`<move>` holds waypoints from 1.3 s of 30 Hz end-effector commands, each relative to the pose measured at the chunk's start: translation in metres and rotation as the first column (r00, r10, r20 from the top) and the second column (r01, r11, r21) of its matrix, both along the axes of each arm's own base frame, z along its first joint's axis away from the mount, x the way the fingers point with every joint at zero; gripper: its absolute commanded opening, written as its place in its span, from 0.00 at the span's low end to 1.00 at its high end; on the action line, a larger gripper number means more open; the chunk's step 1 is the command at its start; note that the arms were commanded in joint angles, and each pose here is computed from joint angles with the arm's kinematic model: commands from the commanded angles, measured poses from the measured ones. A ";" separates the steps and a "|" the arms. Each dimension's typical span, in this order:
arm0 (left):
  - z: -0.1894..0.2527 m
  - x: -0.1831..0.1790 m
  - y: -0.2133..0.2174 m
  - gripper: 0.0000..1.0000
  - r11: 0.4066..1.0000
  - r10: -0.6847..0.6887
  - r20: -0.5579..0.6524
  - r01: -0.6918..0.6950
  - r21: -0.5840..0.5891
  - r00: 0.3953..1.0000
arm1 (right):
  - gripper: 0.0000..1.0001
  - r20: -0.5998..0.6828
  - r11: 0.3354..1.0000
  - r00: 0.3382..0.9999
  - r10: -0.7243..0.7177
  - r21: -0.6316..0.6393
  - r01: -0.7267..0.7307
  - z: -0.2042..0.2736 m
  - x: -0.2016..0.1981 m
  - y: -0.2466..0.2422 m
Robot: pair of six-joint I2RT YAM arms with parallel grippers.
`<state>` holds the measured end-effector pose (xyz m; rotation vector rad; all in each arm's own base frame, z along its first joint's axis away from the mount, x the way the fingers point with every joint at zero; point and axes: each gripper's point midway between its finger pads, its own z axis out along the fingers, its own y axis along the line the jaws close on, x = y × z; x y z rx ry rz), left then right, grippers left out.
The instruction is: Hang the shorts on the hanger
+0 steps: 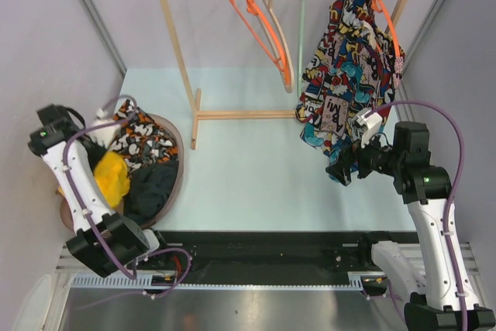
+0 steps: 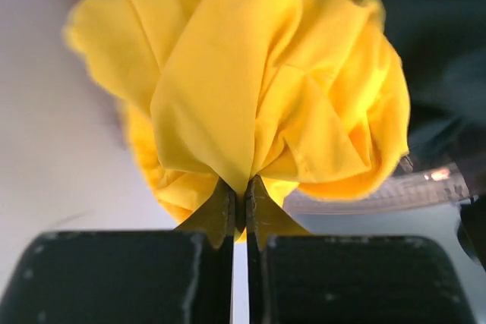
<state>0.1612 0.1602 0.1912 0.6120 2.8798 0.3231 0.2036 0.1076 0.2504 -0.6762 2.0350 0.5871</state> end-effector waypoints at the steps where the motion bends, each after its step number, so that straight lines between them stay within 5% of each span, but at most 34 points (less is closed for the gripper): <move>1: 0.084 0.043 -0.024 0.00 0.999 -0.032 0.292 0.042 -0.028 0.956 | 1.00 0.064 1.000 0.998 -0.004 0.017 0.003 0.014 0.007 0.003; 5: 0.160 0.075 -0.051 0.00 0.995 -0.103 0.504 0.097 0.038 0.858 | 1.00 0.076 1.000 0.997 -0.006 0.022 0.004 0.017 0.009 0.004; 9: 0.217 0.100 -0.110 0.00 0.975 -0.116 0.673 0.214 -0.065 0.731 | 0.99 0.087 1.000 0.996 -0.012 0.026 0.010 0.019 0.009 0.003; 13: 0.277 0.105 -0.189 0.00 0.869 -0.124 0.806 0.456 -0.193 0.578 | 1.00 0.103 0.999 0.995 -0.020 0.027 0.017 0.022 0.009 0.003; 17: 0.326 0.092 -0.246 0.00 0.709 -0.067 0.893 0.651 -0.271 0.444 | 1.00 0.112 0.999 0.993 -0.024 0.024 0.022 0.024 0.008 0.002; 19: 0.350 0.078 -0.277 0.00 0.555 -0.028 0.919 0.770 -0.314 0.394 | 1.00 0.113 0.999 0.993 -0.026 0.022 0.024 0.024 0.007 0.002; 21: 0.350 0.061 -0.298 0.00 0.407 -0.004 0.897 0.820 -0.402 0.442 | 1.00 0.114 0.999 0.993 -0.030 0.020 0.028 0.024 0.006 0.001; 22: 0.356 0.062 -0.304 0.00 0.364 -0.004 0.912 0.850 -0.380 0.409 | 1.00 0.113 0.999 0.993 -0.030 0.020 0.028 0.024 0.005 0.001; 26: 0.302 0.059 -0.321 0.00 0.182 -0.077 0.860 0.856 -0.485 0.504 | 1.00 0.113 0.999 0.993 -0.034 0.013 0.033 0.023 0.001 -0.001; 28: 0.293 0.034 -0.338 0.00 0.022 -0.141 0.885 0.895 -0.445 0.444 | 1.00 0.120 0.999 0.992 -0.036 0.006 0.036 0.024 0.000 -0.002; 29: 0.253 0.040 -0.342 0.02 -0.018 -0.146 0.813 0.820 -0.573 0.564 | 1.00 0.123 0.999 0.992 -0.035 0.005 0.035 0.024 -0.001 -0.002; 30: 0.245 0.029 -0.344 0.10 -0.048 -0.151 0.825 0.830 -0.556 0.544 | 1.00 0.121 0.999 0.992 -0.034 0.006 0.034 0.024 0.000 -0.002; 31: 0.239 0.036 -0.345 0.24 -0.066 -0.149 0.869 0.872 -0.485 0.472 | 1.00 0.123 1.000 0.992 -0.030 0.007 0.029 0.024 0.000 -0.001; 32: 0.202 0.045 -0.343 0.32 -0.051 -0.145 0.822 0.825 -0.563 0.552 | 1.00 0.121 1.000 0.992 -0.028 0.010 0.027 0.024 0.000 -0.001; 33: 0.188 0.053 -0.339 0.40 -0.031 -0.153 0.845 0.852 -0.522 0.512 | 1.00 0.117 1.000 0.993 -0.025 0.013 0.024 0.024 0.001 0.000; 34: 0.156 0.064 -0.329 0.52 0.012 -0.150 0.765 0.775 -0.632 0.627 | 1.00 0.111 1.000 0.994 -0.020 0.012 0.019 0.023 0.000 0.001; 35: 0.145 0.085 -0.316 0.62 0.094 -0.175 0.827 0.845 -0.526 0.534 | 1.00 0.106 1.000 0.994 -0.012 0.007 0.011 0.021 -0.002 0.001; 36: 0.121 0.074 -0.307 0.75 0.128 -0.184 0.723 0.745 -0.654 0.666 | 1.00 0.100 1.000 0.995 -0.001 0.004 0.001 0.019 -0.004 0.002; 37: 0.099 0.089 -0.292 0.94 0.168 -0.194 0.668 0.695 -0.699 0.719 | 1.00 0.087 1.000 0.996 0.018 -0.007 -0.017 0.015 -0.008 0.003; 38: 0.104 0.098 -0.280 0.98 0.196 -0.346 0.794 0.866 -0.460 0.500 | 1.00 0.080 1.000 0.996 0.027 -0.008 -0.027 0.014 -0.011 0.003; 39: 0.094 0.082 -0.280 1.00 0.188 -0.382 0.722 0.814 -0.550 0.577 | 1.00 0.076 0.999 0.996 0.037 -0.009 -0.036 0.013 -0.013 0.004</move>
